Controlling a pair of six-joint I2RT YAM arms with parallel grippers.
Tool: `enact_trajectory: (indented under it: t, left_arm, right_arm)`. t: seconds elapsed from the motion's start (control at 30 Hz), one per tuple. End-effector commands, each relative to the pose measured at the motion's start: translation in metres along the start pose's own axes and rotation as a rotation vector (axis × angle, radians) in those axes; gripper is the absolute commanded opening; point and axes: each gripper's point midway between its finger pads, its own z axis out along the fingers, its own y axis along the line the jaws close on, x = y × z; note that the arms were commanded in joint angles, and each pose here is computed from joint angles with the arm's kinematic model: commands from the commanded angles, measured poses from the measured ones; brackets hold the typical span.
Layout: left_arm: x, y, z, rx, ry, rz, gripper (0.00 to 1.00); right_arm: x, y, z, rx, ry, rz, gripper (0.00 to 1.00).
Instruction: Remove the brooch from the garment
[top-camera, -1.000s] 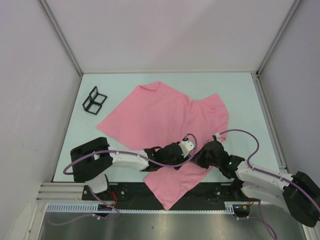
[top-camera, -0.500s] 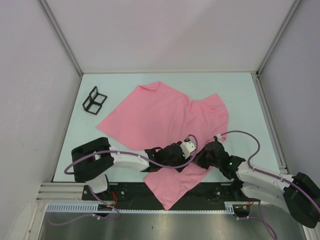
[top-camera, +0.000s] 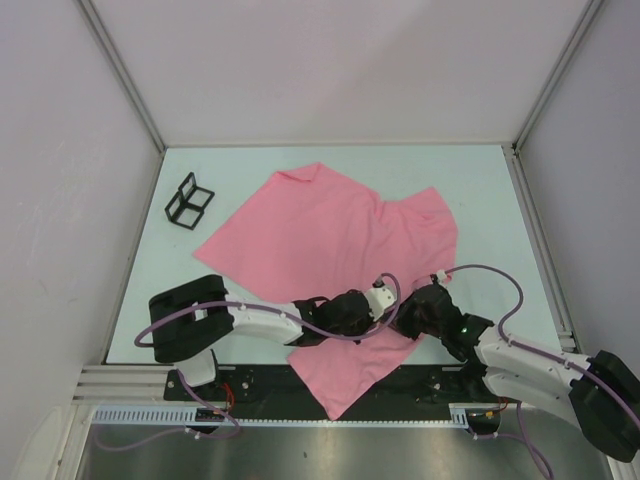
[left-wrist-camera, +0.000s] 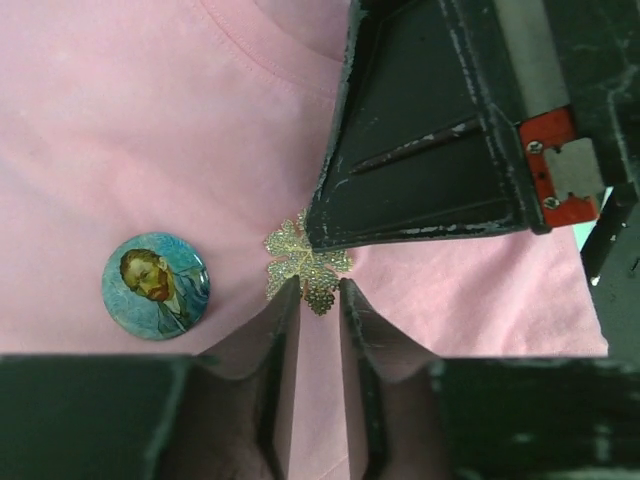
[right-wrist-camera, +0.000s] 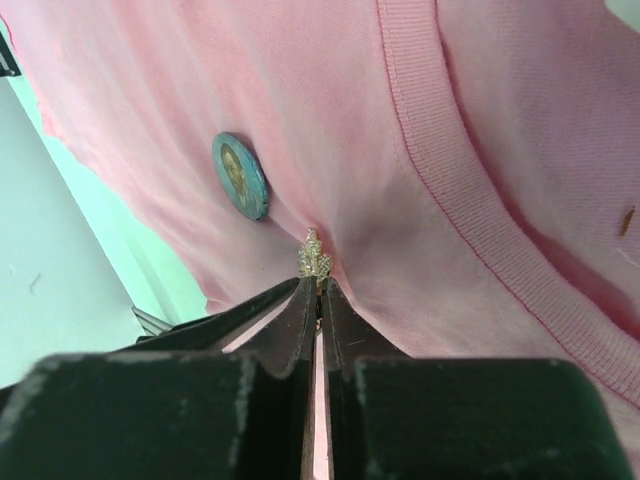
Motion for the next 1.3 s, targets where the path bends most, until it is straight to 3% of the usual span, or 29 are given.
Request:
enact_trajectory:
  t: [0.0, 0.2, 0.37, 0.57, 1.0, 1.27]
  left_arm:
    - [-0.015, 0.007, 0.001, -0.042, -0.03, 0.001, 0.22]
    - [-0.016, 0.005, -0.001, -0.035, 0.005, 0.003, 0.14]
    - [-0.019, 0.005, -0.004, -0.024, 0.013, 0.011, 0.07]
    - [-0.019, 0.002, -0.002, -0.007, 0.027, 0.003, 0.0]
    - [-0.017, 0.002, -0.003, 0.074, 0.062, -0.105, 0.0]
    - [-0.016, 0.003, -0.003, 0.096, 0.052, -0.159, 0.0]
  right_arm:
    - [-0.002, -0.003, -0.001, 0.0, -0.013, -0.015, 0.1]
    - [-0.009, -0.002, -0.007, -0.017, -0.041, -0.188, 0.3]
    - [-0.016, -0.002, -0.014, -0.027, -0.073, -0.272, 0.35]
    - [-0.021, -0.002, -0.017, -0.039, -0.093, -0.347, 0.34]
    - [-0.009, 0.005, -0.004, -0.052, -0.09, -0.407, 0.11]
    - [-0.012, 0.019, 0.001, -0.088, -0.179, -0.411, 0.0]
